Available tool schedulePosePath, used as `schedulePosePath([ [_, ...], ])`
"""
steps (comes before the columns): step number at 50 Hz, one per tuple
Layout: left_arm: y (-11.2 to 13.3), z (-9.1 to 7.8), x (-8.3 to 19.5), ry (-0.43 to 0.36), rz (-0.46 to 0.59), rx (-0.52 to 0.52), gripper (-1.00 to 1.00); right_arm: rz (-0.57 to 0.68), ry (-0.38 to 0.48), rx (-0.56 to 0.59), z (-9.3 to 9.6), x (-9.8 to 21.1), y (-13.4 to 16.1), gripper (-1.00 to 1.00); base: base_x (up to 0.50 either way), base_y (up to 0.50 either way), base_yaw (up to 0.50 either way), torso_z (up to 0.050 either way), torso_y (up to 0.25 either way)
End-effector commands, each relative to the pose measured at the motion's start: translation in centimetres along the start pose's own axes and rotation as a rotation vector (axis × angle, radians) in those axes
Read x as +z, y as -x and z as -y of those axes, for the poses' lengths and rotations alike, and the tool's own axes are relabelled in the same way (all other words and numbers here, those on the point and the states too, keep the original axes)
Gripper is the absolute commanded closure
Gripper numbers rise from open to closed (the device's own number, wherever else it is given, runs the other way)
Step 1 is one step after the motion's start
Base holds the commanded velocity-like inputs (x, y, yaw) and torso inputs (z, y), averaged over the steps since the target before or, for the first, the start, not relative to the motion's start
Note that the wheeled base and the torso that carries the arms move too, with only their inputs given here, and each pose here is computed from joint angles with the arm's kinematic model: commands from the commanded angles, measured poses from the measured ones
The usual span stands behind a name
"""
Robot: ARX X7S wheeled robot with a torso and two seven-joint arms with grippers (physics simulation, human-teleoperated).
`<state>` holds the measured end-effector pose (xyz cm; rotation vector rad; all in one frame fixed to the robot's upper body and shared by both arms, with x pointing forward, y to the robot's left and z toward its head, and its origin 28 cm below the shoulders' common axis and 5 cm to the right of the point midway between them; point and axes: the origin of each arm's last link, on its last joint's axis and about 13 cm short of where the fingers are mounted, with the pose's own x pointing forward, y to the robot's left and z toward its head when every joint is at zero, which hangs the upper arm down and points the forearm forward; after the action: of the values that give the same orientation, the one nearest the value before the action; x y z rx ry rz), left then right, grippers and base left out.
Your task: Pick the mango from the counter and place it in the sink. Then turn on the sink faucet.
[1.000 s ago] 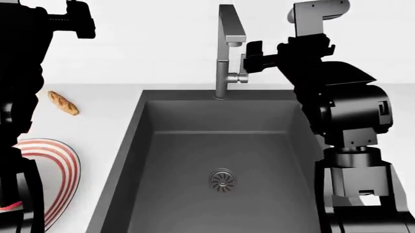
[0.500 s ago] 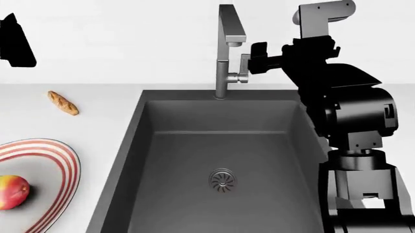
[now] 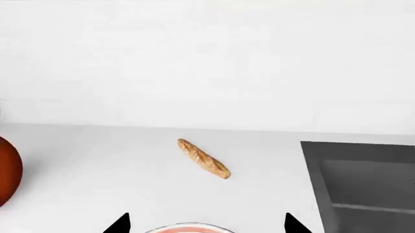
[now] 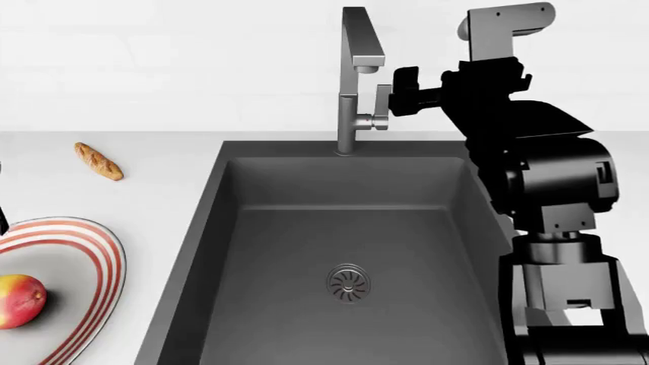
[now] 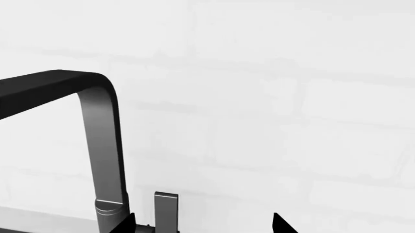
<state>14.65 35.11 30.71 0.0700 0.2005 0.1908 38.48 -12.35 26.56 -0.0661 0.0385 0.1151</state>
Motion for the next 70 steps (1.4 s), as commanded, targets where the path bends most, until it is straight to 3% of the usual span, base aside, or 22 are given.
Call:
schedulePosePath([
  [1, 1.5, -0.4, 0.5, 0.101, -0.173, 0.053, -1.0, -0.001, 0.006, -0.004, 0.0, -0.2, -0.3, -1.0, 0.0, 0.0, 0.0, 0.0, 0.0],
  [4, 1.3, -0.5, 0.1, 0.113, -0.237, 0.014, -1.0, -0.001, 0.001, -0.003, 0.0, -0.4, -0.5, -1.0, 0.0, 0.0, 0.0, 0.0, 0.0],
  [6, 1.1, 0.4, -1.1, 0.135, -0.26, -0.022, -1.0, -0.006, 0.006, 0.0, -0.1, -0.6, -0.5, -1.0, 0.0, 0.0, 0.0, 0.0, 0.0],
  [13, 0.6, 0.1, -2.4, 0.152, -0.337, -0.02, -1.0, -0.012, 0.008, -0.009, 0.2, -0.9, -0.6, -1.0, 0.0, 0.0, 0.0, 0.0, 0.0],
  [33, 0.1, -0.9, -2.7, 0.141, -0.31, 0.079, -1.0, -0.01, 0.018, -0.012, 0.3, -0.8, -0.5, -1.0, 0.0, 0.0, 0.0, 0.0, 0.0],
  [54, -0.4, -0.5, -4.3, 0.133, -0.355, 0.035, -1.0, -0.011, 0.025, -0.012, 0.3, -1.1, -0.5, -1.0, 0.0, 0.0, 0.0, 0.0, 0.0],
  [70, -1.5, -1.1, -5.2, 0.128, -0.382, 0.078, -1.0, -0.013, 0.018, -0.015, 0.4, -1.2, -0.3, -1.0, 0.0, 0.0, 0.0, 0.0, 0.0],
])
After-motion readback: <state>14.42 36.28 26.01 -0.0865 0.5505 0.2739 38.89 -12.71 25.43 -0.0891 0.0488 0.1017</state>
